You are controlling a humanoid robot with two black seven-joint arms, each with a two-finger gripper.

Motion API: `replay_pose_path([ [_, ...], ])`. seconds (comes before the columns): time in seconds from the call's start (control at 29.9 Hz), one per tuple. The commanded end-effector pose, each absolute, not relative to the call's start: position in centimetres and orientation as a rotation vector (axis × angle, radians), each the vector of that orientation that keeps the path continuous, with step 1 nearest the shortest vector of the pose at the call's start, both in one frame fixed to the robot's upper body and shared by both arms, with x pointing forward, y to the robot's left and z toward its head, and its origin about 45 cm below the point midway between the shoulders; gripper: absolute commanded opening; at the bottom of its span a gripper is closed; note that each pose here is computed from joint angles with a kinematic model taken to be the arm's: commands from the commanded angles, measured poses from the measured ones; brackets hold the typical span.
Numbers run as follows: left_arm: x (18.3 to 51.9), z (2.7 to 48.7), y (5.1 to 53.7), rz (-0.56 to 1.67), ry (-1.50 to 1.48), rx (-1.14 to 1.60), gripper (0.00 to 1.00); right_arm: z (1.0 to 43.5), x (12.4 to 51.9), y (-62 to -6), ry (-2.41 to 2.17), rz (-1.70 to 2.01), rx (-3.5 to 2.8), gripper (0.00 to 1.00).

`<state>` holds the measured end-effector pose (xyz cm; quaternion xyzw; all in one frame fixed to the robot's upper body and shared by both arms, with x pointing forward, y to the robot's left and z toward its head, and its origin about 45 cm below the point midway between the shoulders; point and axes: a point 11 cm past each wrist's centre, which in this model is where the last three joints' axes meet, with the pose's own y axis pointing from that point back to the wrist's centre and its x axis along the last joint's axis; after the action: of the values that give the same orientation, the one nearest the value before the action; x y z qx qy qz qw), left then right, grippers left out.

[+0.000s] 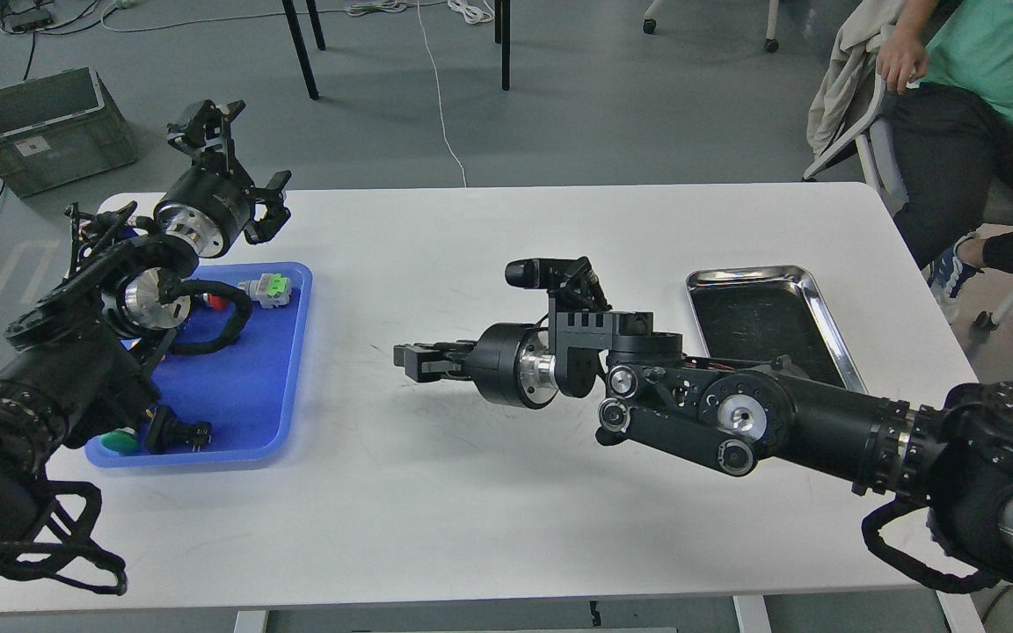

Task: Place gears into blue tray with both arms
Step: 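Carry the gear with the right gripper to mid-table and release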

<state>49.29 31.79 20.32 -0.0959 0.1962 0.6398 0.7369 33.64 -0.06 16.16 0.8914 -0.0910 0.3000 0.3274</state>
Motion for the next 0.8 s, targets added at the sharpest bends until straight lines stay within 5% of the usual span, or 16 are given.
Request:
replay_pose_path([
  [0.0, 49.2, 20.2, 31.8, 1.405, 0.433, -0.210, 0.98, 14.7, 32.8, -0.3, -0.208, 0.776, 2.314, 0.02],
  [0.3, 49.2, 20.3, 32.1, 1.409, 0.429, -0.209, 0.98, 11.1, 33.9, -3.5, -0.325, 0.734, 2.210, 0.02],
  [0.77, 49.1, 20.2, 32.3, 1.411, 0.429, -0.206, 0.98, 10.8, 33.7, -3.5, -0.367, 0.736, 2.225, 0.04],
])
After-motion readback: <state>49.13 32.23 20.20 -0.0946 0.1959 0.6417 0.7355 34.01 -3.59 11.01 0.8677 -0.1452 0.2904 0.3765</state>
